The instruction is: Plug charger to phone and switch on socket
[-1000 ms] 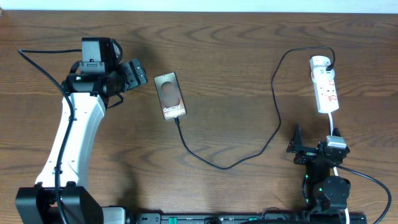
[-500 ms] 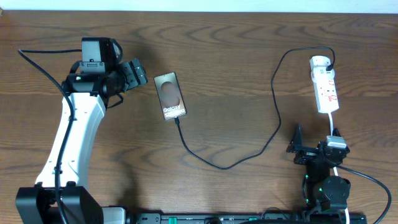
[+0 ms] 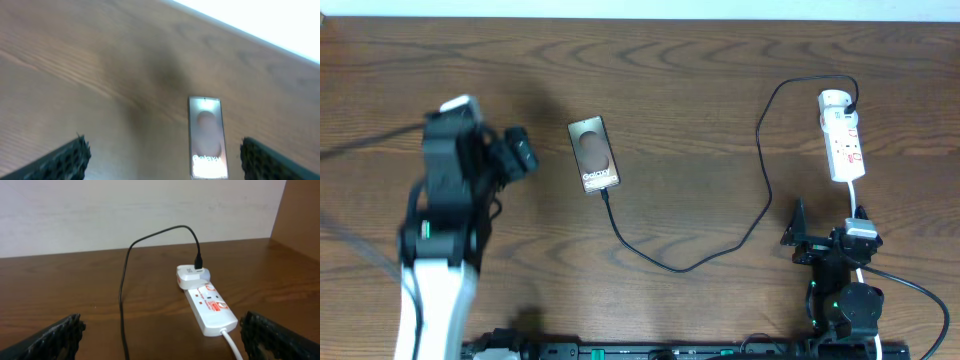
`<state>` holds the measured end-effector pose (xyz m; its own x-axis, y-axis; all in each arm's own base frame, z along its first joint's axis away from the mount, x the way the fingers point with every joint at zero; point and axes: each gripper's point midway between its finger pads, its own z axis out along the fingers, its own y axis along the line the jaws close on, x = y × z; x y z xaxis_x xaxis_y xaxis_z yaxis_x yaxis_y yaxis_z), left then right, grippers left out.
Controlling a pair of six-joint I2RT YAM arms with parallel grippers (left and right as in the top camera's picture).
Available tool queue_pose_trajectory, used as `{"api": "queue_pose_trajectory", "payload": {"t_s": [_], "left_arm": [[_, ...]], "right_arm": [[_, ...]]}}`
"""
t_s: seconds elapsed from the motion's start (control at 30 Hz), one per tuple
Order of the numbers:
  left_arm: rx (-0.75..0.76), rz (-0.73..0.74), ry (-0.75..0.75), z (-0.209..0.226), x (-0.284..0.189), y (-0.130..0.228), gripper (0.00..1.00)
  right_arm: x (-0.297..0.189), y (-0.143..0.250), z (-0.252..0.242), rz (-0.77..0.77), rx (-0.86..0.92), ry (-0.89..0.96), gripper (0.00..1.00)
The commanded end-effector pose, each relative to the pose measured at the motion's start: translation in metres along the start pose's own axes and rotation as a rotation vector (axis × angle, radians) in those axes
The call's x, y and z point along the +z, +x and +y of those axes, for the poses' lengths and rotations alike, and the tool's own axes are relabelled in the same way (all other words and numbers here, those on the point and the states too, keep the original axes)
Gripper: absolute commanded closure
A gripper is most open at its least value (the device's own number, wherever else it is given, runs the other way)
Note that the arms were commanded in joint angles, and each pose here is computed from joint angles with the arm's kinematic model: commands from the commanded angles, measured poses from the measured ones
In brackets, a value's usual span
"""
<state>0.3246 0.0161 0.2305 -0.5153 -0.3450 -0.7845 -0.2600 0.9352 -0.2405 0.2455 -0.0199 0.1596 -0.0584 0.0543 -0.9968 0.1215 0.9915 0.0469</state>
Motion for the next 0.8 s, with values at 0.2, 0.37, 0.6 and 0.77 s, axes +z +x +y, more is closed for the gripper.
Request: {"api": "queue_pose_trajectory", "payload": {"t_s": [0.2,0.37,0.6,0.77], "left_arm": [[0.266,-0.366,0.1,0.014,-0.028,0.035,0.07],[0.276,-0.444,0.13,0.022,-0.028,0.067,0.07],[0.341,-0.505,0.123,0.03,-0.024,0.092,0.07],[0.361,-0.507,0.117,0.033,-0.019,0.101,0.07]], "right_arm": [[0.0,0.0,0.001,-0.002,-0.015,-0.005,0.01],[0.0,0.0,0.001,-0.002,-0.015,-0.005,0.01],[0.0,0.0,0.001,-0.002,-0.015,-0.005,0.01],[0.0,0.0,0.001,-0.002,-0.015,-0.005,0.01]]}}
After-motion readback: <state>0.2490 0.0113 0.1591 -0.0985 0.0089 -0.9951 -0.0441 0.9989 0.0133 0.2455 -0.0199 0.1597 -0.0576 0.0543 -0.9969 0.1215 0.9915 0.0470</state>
